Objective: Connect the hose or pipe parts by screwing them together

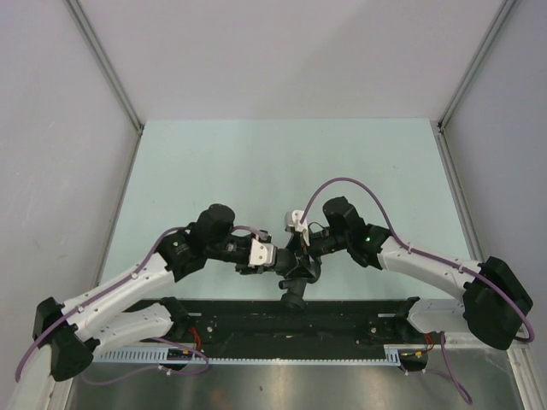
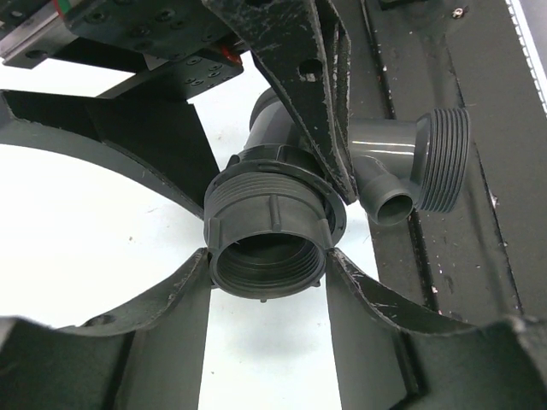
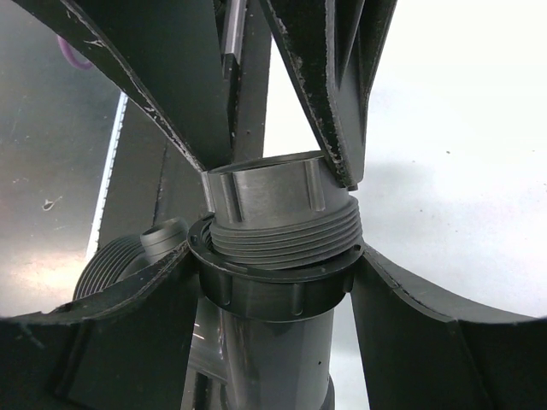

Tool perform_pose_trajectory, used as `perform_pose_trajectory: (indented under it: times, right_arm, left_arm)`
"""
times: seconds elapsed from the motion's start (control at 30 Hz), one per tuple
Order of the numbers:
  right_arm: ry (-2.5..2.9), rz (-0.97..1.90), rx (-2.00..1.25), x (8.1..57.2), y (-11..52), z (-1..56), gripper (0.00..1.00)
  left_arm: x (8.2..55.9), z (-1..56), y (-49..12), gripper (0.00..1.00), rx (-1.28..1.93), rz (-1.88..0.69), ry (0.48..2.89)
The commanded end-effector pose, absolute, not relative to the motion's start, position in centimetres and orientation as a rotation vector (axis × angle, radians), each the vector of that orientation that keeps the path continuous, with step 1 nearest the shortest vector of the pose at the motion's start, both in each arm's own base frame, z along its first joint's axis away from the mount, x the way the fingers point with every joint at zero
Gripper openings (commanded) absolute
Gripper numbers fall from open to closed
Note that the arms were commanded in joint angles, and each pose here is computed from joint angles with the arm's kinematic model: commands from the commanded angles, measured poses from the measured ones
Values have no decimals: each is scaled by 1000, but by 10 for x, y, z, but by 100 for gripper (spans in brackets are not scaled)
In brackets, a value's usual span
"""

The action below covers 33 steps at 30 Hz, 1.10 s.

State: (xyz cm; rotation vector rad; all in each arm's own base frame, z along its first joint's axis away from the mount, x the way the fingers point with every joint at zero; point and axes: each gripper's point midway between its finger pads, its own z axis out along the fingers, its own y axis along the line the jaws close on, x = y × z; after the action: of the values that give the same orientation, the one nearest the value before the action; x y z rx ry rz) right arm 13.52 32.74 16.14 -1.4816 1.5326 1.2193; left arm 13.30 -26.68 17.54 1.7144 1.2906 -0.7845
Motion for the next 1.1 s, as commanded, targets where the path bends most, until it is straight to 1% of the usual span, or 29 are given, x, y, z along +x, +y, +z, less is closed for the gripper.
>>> perform_pose_trajectory:
  times: [0.0,0.07,0.1,0.17,0.2,0.3,0.37,0.4,0.47,0.63,0.73,0.77,0.93,1.0,1.03,1.07]
  right_arm:
    - [1119,1185,-1473,141,354,246,0]
    - [1161,1114,-1461,152,352,240,0]
    - [1200,1100,-1468,154,350,232,0]
    - [1255,1052,-1463,162,349,225,0]
    - [1320,1040,-1477,165,348,211,0]
    - [1441,985,-1485,175,346,191,0]
    - [1510,959,-1492,181,348,177,0]
    - [1542,954,-1496,182,348,176,0]
    - [1628,916,-1503,188,349,161,0]
    - [1813,814,-1528,200,350,125,0]
    - [1839,812,-1530,202,352,117,3]
    - [1847,810,-1532,203,353,112,5]
    - [1864,771,-1552,210,355,94,11]
    - [1850,767,-1565,212,358,89,13]
    - [1845,757,-1566,214,360,87,15]
    - [1830,749,-1564,216,362,87,20]
  left_arm:
    - [150,193,-279,0,1638,-747,1247]
    - [158,200,-267,0,1554,-779,1296]
    - [158,203,-263,0,1493,-820,1357]
    - [167,215,-252,0,1389,-818,1395]
    - [169,218,-248,0,1324,-826,1444]
    - [167,229,-239,0,1216,-850,1478]
    - [167,230,-234,0,1155,-860,1505]
    - [166,227,-233,0,1098,-892,1565]
    - [173,226,-227,0,994,-879,1635]
    - [180,227,-218,0,766,-993,1786]
    - [185,222,-212,0,666,-1033,1859]
    - [187,218,-209,0,616,-1037,1898]
    - [206,177,-185,0,373,-1003,2138]
    - [208,168,-181,0,321,-1025,2189]
    - [213,161,-177,0,285,-1017,2219]
    - [215,159,-175,0,269,-1009,2230]
